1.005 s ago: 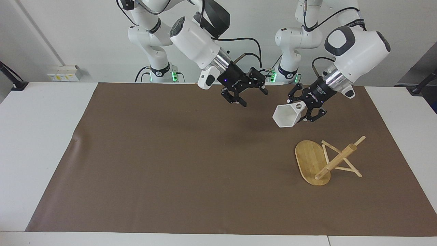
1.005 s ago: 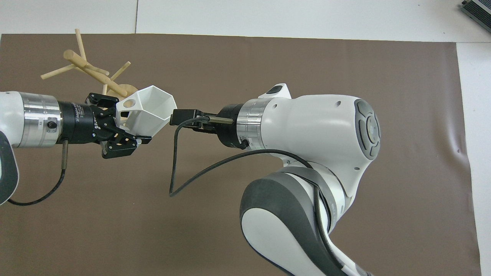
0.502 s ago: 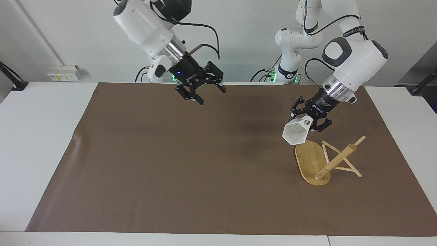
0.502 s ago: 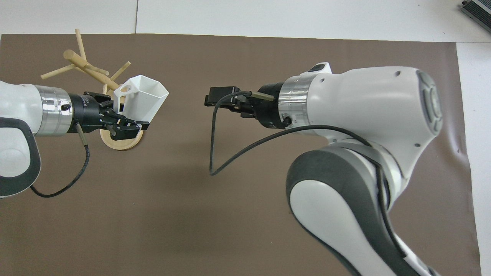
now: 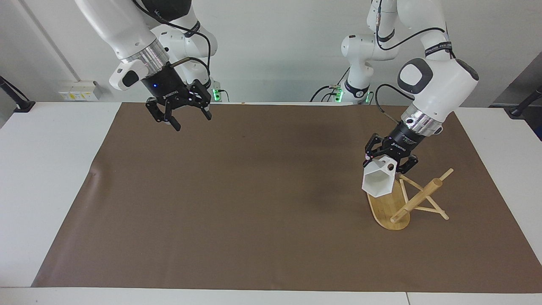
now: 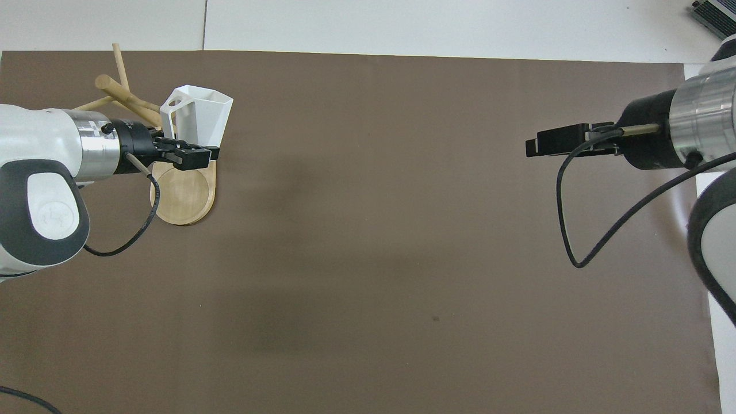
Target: Hang cup on rack
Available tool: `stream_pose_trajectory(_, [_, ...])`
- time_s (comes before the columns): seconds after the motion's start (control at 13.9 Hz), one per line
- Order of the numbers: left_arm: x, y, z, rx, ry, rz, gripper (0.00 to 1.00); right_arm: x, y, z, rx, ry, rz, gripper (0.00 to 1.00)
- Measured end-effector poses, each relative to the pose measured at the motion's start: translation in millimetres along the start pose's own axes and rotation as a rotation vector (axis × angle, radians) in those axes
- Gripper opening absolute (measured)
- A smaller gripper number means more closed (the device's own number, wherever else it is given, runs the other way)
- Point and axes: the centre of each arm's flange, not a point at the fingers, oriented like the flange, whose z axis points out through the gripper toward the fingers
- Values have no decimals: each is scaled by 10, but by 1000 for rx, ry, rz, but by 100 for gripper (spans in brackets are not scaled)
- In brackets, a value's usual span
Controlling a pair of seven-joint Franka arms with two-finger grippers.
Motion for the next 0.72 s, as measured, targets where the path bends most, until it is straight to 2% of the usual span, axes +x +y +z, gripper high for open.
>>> stream_pose_trajectory(0.36, [-55,37,35,-30,-24,-62,70,-66,684,-52,-192,-32,-65,100])
stream_pose_trajectory(0.5, [-65,52,39,-37,-35,-82,70,-114,993,-112,-229,-36,-85,100])
stream_pose_trajectory(0.72, [-74,76,59,-45,-46,-87,70,-174,1339,-220,-252,-29,-35,100])
